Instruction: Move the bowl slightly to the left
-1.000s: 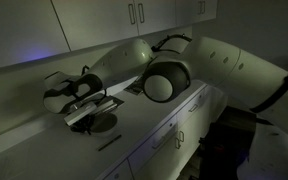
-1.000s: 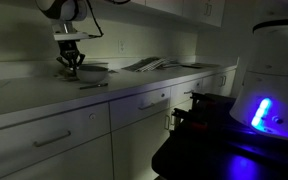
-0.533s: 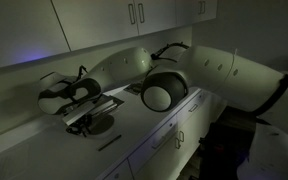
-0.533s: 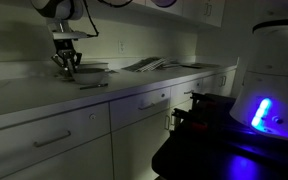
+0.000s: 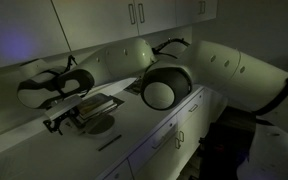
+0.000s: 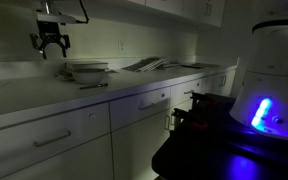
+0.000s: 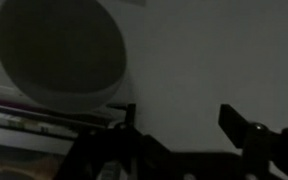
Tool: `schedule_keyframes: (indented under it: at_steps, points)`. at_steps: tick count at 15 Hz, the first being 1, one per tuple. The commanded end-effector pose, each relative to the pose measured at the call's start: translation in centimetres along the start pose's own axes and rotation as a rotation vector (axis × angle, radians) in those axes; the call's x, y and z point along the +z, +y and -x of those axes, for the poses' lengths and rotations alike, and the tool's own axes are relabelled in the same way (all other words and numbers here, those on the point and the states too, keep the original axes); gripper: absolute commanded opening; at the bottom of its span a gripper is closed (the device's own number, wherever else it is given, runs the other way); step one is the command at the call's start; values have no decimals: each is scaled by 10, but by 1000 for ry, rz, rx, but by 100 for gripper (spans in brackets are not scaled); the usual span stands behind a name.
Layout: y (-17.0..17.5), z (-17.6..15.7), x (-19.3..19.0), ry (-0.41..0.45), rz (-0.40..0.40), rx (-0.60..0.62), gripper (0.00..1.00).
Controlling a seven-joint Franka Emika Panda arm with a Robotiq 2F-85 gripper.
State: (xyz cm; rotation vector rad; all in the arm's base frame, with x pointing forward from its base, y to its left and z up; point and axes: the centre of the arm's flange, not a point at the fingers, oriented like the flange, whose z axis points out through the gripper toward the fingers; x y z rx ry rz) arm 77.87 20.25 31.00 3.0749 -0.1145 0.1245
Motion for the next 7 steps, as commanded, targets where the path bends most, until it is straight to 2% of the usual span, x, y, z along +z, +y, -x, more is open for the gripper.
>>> schedule_keyframes:
  at_steps: [1,4,7]
  points:
    - [3,50,-31,135,14,40,100]
    - [-5,64,-53,176,14,65,100]
    - [-9,81,-68,147,19,104,100]
